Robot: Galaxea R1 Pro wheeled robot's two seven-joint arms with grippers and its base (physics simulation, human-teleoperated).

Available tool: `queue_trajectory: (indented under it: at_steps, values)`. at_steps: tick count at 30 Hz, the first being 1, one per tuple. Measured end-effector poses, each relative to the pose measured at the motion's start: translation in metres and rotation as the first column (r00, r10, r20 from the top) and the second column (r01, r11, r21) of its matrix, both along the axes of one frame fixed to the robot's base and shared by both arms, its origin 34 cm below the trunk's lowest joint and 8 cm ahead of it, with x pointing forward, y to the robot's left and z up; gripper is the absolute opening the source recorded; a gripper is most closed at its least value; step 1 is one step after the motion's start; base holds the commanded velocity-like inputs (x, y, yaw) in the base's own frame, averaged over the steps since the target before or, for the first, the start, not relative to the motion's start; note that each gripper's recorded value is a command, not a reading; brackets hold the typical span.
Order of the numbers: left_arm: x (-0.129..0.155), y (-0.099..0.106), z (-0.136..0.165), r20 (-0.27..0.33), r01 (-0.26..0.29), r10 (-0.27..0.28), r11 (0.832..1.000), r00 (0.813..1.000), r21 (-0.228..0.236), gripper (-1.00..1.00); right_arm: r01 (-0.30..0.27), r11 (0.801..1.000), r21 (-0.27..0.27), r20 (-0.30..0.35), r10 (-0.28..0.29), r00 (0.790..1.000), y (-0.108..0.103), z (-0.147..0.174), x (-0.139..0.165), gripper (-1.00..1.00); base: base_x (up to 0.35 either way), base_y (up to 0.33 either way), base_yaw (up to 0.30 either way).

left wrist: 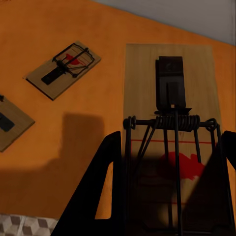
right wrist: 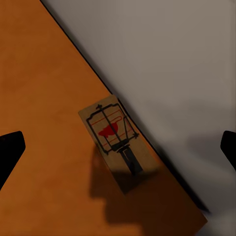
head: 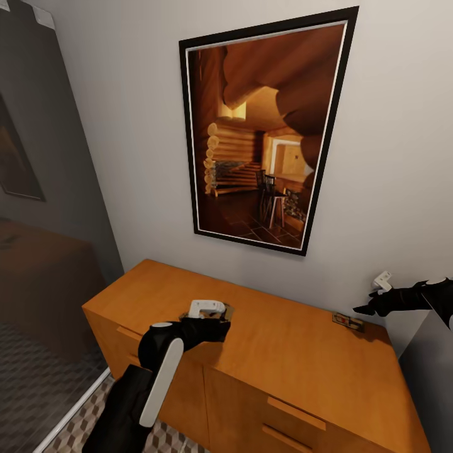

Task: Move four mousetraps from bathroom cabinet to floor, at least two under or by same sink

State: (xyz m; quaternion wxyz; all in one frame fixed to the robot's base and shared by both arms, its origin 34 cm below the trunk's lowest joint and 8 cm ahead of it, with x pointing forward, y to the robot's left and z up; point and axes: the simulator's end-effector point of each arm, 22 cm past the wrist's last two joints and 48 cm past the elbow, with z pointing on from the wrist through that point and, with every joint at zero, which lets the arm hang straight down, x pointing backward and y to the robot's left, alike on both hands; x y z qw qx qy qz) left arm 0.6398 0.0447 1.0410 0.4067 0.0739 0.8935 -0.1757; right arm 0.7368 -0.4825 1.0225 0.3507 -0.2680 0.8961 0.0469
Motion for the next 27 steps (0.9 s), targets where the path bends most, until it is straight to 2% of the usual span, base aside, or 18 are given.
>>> queue_trajectory:
  at_steps: [15,27]
  values:
    - [-0.003,-0.017,-0.009,0.010,0.045,-0.045,0.999,0.999,0.019,-1.00,-0.001,1.000,0.000,-0.001,0.001,1.000,0.001,-0.010,0.004,1.00,0.000,0.000,0.000]
    - [0.000,-0.018,-0.020,0.013,0.050,-0.050,0.998,0.999,0.025,-1.00,-0.009,1.000,-0.014,-0.014,0.009,1.000,0.000,-0.024,0.005,1.00,0.000,0.000,0.000]
